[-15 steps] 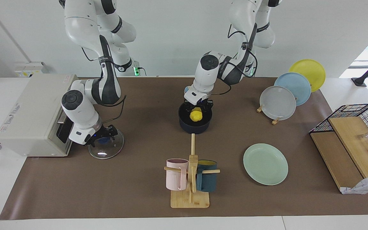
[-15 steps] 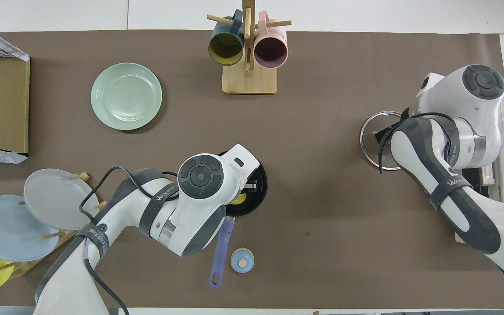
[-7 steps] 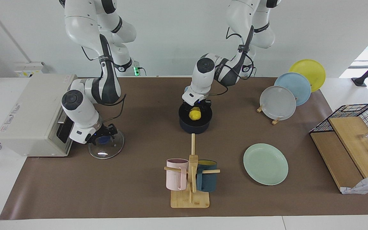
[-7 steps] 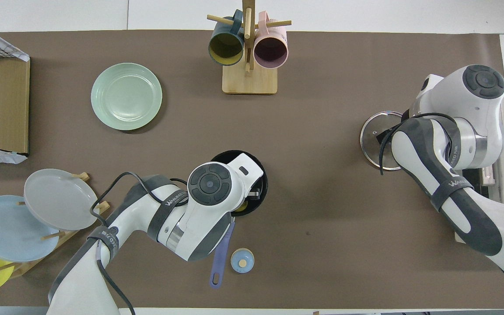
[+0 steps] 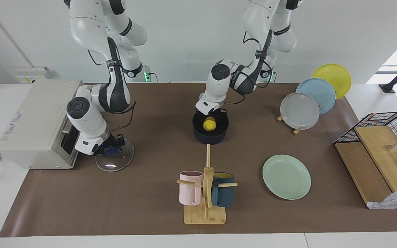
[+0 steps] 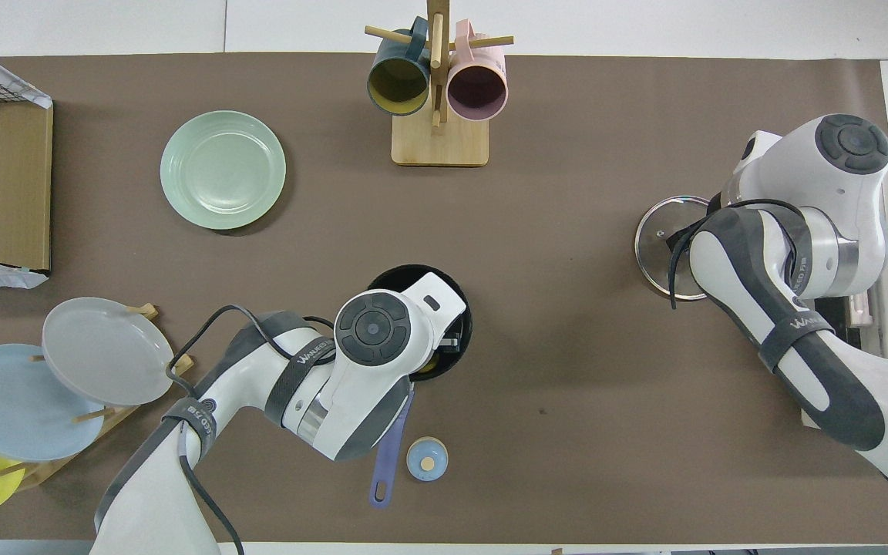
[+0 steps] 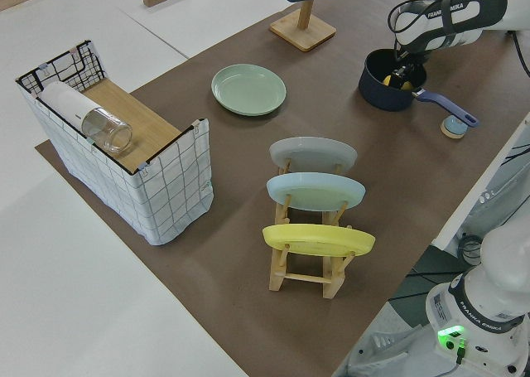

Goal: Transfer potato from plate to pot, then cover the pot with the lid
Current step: 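Withdraw the left gripper while the right gripper lifts the glass lid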

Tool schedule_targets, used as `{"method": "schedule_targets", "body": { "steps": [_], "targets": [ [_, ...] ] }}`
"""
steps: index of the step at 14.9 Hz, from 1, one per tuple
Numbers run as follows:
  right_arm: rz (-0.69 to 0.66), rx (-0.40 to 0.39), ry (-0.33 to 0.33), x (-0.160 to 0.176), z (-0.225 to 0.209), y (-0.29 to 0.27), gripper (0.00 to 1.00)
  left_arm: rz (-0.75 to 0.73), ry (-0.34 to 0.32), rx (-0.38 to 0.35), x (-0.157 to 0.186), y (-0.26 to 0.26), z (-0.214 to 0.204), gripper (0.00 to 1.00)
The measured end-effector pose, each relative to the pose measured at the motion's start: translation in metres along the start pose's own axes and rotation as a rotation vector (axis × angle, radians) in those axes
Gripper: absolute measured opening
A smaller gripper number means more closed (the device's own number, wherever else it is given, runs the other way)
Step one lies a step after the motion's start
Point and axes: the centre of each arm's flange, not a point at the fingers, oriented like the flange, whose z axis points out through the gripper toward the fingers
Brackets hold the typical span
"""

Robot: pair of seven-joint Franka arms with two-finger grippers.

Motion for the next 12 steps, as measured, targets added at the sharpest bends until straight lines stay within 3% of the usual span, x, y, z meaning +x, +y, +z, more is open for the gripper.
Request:
{"method": "schedule_targets", "body": {
  "steps": [3,7,12],
  "targets": [
    [-0.004,0.000,0.000,0.000,0.000,0.000,0.68,-0.002,0.017,-0.011,0.007,0.002,-0.009,0.99],
    [-0.014,0.000,0.000,0.000,0.000,0.000,0.66,-0.028,-0.025,0.007,0.030,-0.011,-0.066,1.00],
    [-0.014,0.000,0.000,0.000,0.000,0.000,0.66,-0.095,0.015,-0.032,0.083,-0.075,-0.187,1.00]
  ]
}}
